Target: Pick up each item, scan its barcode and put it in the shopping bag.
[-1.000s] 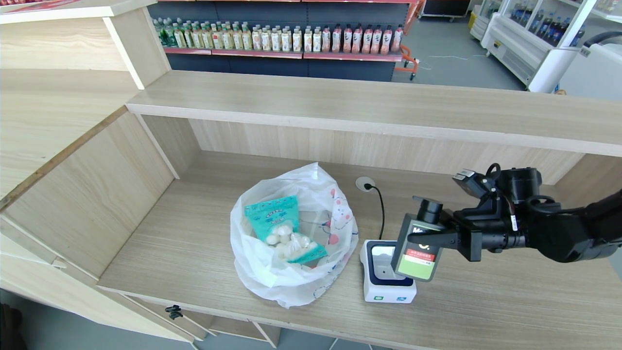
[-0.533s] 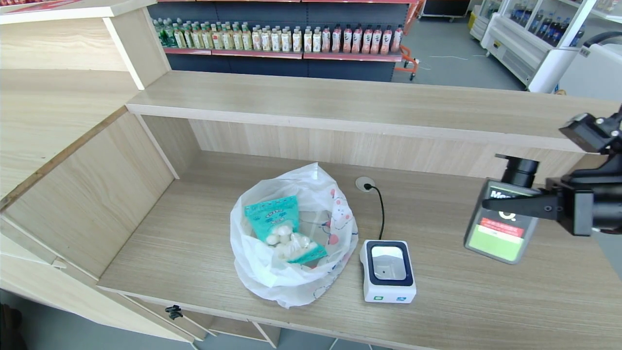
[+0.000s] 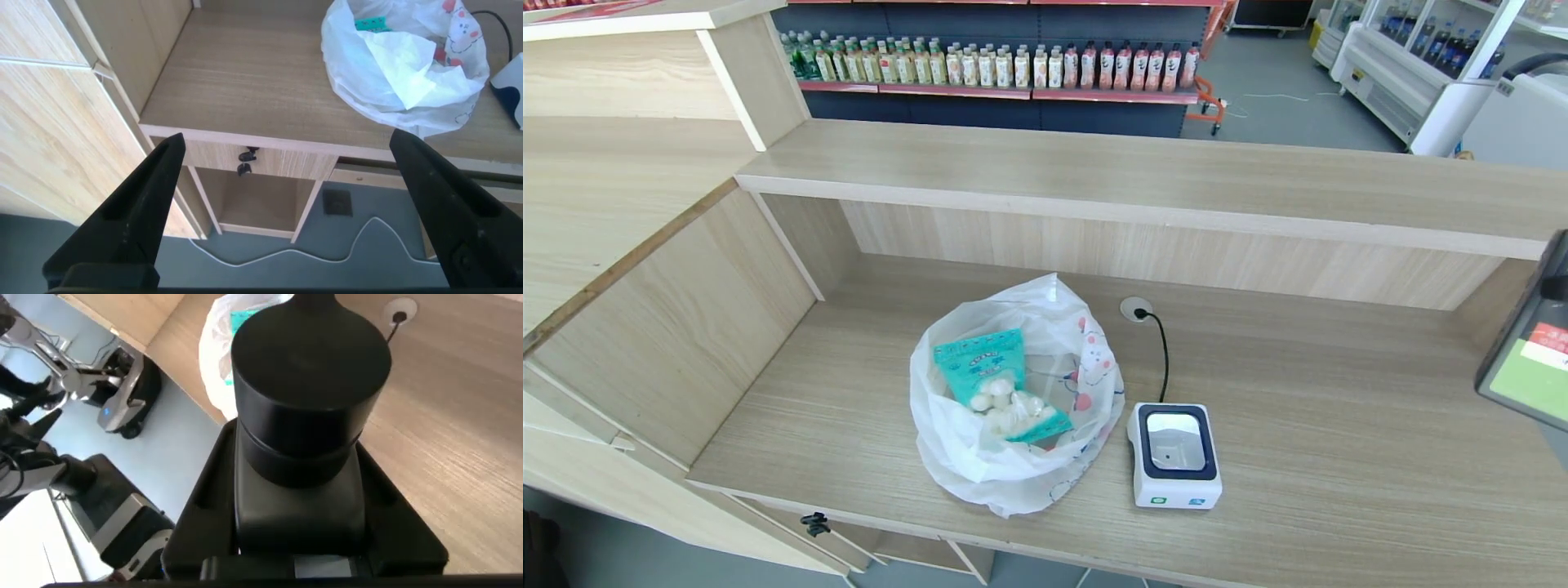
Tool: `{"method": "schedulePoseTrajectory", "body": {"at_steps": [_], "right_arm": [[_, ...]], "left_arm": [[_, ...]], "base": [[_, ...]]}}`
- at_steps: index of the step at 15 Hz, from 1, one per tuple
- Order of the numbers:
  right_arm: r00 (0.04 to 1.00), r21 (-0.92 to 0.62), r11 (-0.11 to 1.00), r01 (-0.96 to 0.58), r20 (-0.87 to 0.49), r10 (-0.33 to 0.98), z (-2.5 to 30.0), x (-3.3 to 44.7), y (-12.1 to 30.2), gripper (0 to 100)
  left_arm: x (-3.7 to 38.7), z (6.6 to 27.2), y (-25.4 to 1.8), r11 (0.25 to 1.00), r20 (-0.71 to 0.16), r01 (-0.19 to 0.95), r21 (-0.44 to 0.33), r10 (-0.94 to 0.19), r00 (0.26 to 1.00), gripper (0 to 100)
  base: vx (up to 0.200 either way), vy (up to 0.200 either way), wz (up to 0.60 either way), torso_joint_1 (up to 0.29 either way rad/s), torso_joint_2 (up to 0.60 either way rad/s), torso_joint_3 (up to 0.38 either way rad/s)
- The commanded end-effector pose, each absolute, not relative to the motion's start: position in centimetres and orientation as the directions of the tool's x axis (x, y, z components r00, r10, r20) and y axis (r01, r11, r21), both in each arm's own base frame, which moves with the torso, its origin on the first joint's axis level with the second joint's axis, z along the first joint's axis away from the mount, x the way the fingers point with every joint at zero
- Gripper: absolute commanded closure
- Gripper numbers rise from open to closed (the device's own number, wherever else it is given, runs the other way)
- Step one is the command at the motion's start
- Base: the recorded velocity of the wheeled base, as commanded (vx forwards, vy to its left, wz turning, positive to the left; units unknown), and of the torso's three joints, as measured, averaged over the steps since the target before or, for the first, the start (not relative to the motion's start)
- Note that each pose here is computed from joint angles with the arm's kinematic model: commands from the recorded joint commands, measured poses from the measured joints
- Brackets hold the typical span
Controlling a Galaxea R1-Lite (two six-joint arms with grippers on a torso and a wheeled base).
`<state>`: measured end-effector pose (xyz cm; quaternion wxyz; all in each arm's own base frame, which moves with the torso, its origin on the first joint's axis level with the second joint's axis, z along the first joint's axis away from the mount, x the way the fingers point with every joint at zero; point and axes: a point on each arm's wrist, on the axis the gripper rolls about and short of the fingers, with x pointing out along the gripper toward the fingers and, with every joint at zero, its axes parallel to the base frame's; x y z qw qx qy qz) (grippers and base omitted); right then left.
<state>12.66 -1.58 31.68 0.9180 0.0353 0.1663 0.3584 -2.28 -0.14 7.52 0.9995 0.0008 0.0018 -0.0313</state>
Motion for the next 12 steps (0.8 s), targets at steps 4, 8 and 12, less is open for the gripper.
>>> {"method": "schedulePoseTrajectory", "body": {"at_steps": [4, 8, 12], "right_arm": [[0.745, -0.019, 0.772, -0.635, -0.279, 0.606, 31.5, 10.6, -1.2, 100], [0.755, -0.033, 0.78, -0.624, -0.284, 0.592, 30.2, 9.7, -1.0, 100], [0.747, 0.094, 0.802, -0.59, -0.312, 0.587, 25.2, 14.5, -2.5, 100]], "left_arm": [[-2.3, 7.5, -0.1, 0.998, -0.005, 0.061, 0.001, -0.061, 0.998, 0], [-2.3, 7.5, -0.1, 0.998, -0.005, 0.061, 0.001, -0.061, 0.998, 0], [-2.3, 7.5, -0.1, 0.998, -0.005, 0.061, 0.001, -0.061, 0.998, 0]], "base": [[0.0, 0.0, 0.6, 0.004, 0.0, 0.002], [0.0, 0.0, 0.6, 0.005, 0.0, 0.004], [0.0, 0.0, 0.15, -0.001, 0.0, 0.002]]}}
